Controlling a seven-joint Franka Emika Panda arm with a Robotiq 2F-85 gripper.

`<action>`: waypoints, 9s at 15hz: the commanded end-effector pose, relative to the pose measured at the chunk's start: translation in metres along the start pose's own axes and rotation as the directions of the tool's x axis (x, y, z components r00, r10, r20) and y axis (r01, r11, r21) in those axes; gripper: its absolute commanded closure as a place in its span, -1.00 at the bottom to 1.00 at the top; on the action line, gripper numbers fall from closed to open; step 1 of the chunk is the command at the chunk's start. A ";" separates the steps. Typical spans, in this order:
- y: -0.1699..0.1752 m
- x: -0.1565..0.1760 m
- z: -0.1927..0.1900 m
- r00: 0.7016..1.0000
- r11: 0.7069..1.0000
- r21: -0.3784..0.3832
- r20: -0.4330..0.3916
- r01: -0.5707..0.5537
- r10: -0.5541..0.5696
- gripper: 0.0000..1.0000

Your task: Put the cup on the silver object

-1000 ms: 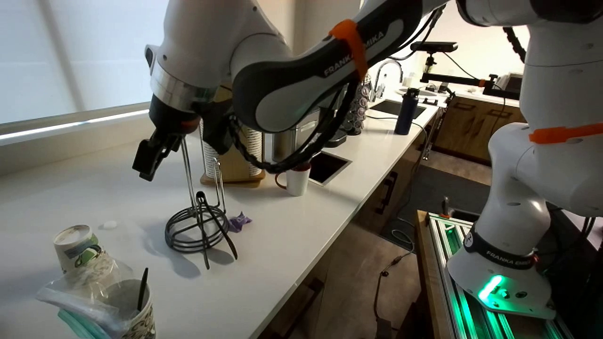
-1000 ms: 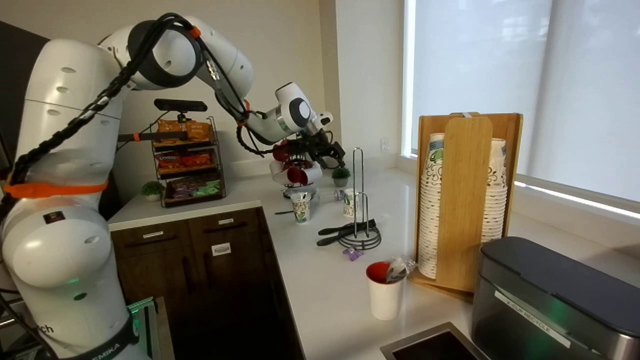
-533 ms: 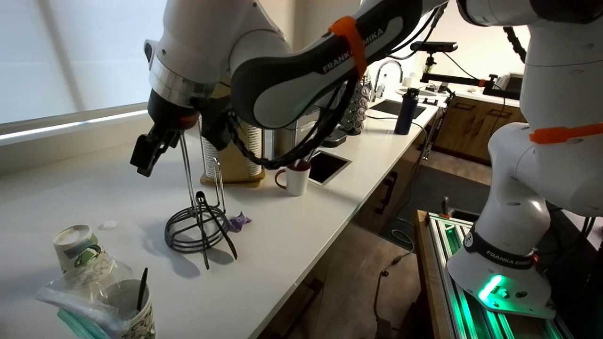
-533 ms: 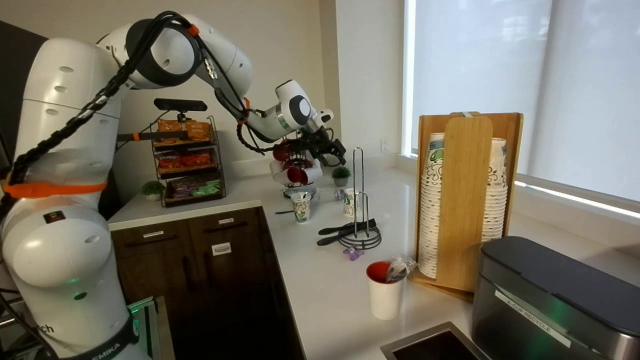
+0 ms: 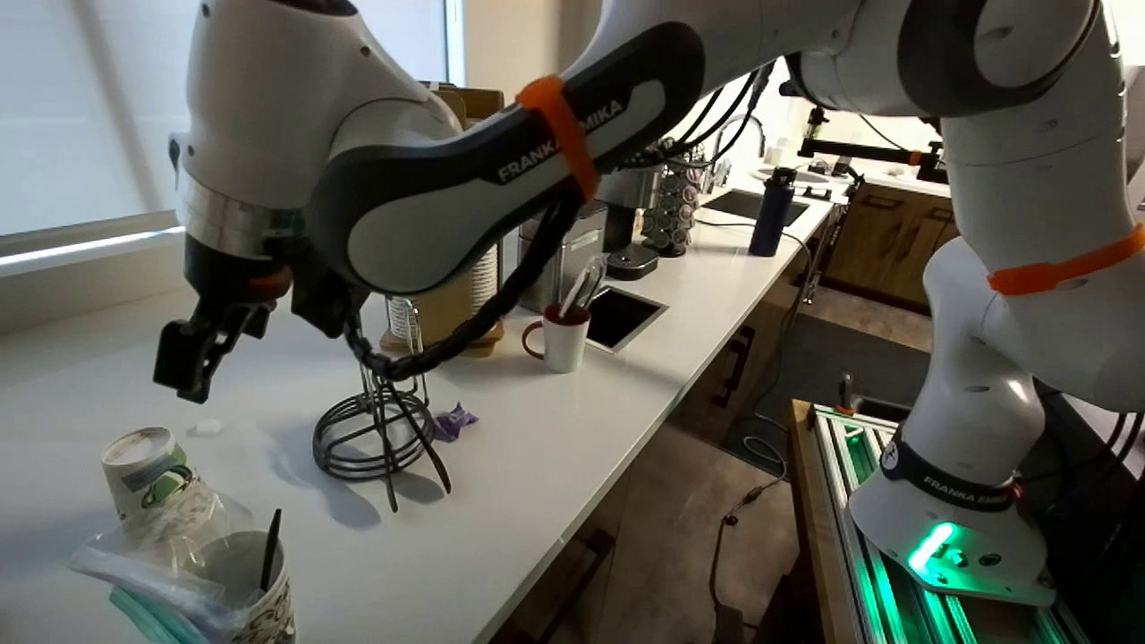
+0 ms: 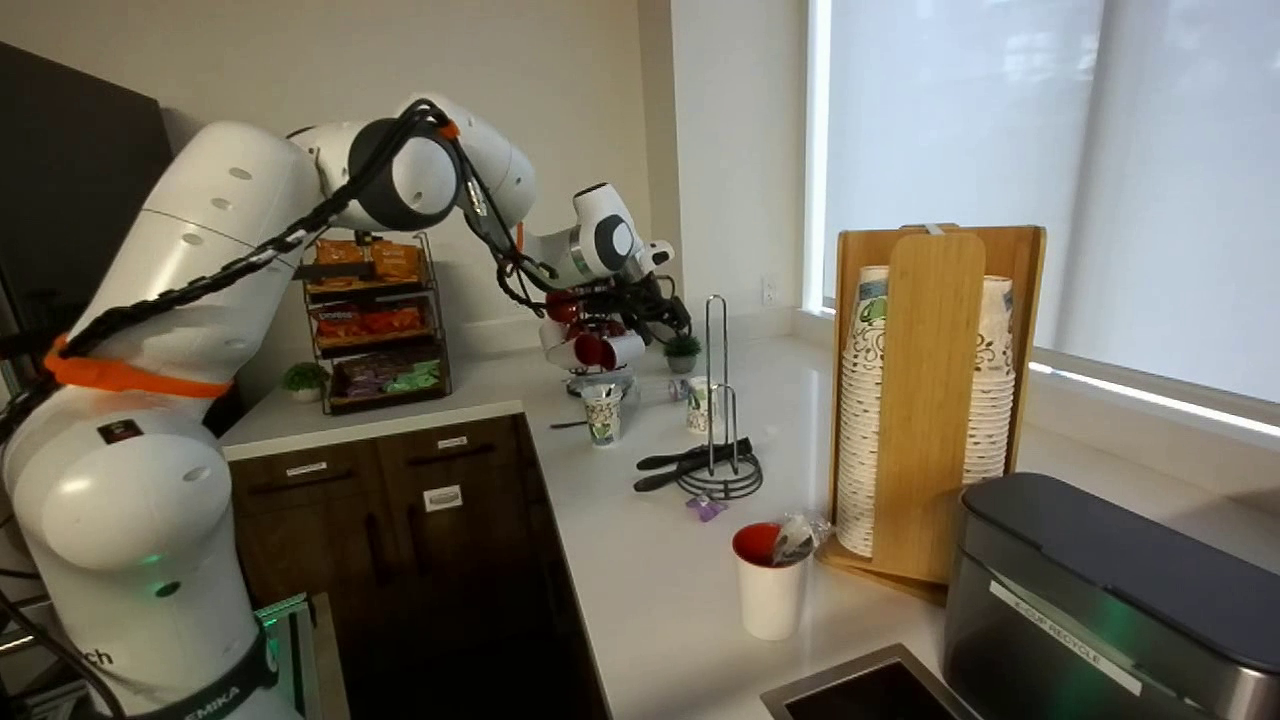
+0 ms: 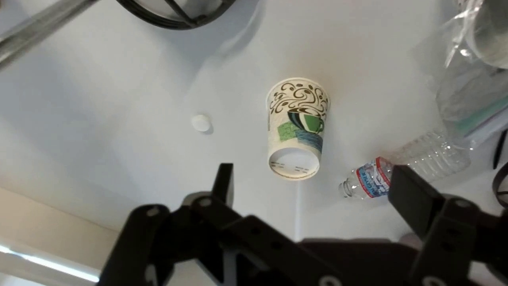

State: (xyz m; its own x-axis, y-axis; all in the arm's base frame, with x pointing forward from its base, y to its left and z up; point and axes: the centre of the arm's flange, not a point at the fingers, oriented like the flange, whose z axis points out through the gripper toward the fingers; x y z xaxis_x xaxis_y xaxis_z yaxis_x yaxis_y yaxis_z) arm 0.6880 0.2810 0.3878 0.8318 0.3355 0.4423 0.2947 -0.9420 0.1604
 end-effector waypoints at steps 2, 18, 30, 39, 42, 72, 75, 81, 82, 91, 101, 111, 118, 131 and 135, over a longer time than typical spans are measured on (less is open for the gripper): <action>-0.027 0.067 0.051 0.998 0.999 -0.039 0.056 -0.026 0.028 -1.00; -0.011 0.069 0.114 0.999 0.988 0.148 0.003 0.035 -0.036 -1.00; -0.037 0.052 0.103 0.999 0.987 0.158 -0.049 0.030 -0.023 -1.00; -0.020 0.048 0.121 0.974 0.968 0.155 -0.139 0.198 -0.177 -1.00; -0.015 0.047 0.133 0.973 0.966 0.157 -0.143 0.206 -0.184 -1.00; -0.019 0.043 0.138 0.991 0.981 0.144 0.006 0.132 -0.134 -0.43; -0.020 0.043 0.137 0.991 0.980 0.150 0.014 0.130 -0.133 -0.24; -0.019 0.046 0.134 0.988 0.979 0.138 -0.041 0.151 -0.147 -0.98; -0.019 0.046 0.133 0.987 0.979 0.126 -0.047 0.160 -0.155 -1.00; -0.009 0.055 0.150 0.930 0.930 0.145 -0.204 0.339 -0.307 -1.00; 0.010 0.052 0.180 0.858 0.841 0.248 -0.329 0.481 -0.394 -0.36; 0.011 0.054 0.166 0.877 0.868 0.230 -0.316 0.440 -0.361 1.00; 0.016 0.050 0.161 0.902 0.903 0.208 -0.308 0.376 -0.304 0.02; 0.009 0.042 0.168 0.925 0.915 0.229 -0.267 0.332 -0.269 -0.82; 0.003 0.039 0.168 0.927 0.913 0.234 -0.258 0.335 -0.274 -0.58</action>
State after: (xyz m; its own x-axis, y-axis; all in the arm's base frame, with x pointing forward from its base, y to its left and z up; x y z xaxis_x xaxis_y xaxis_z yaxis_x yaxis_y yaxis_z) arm 0.8003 0.2821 0.2618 0.5499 0.5651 0.6151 0.6595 -0.7456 0.0955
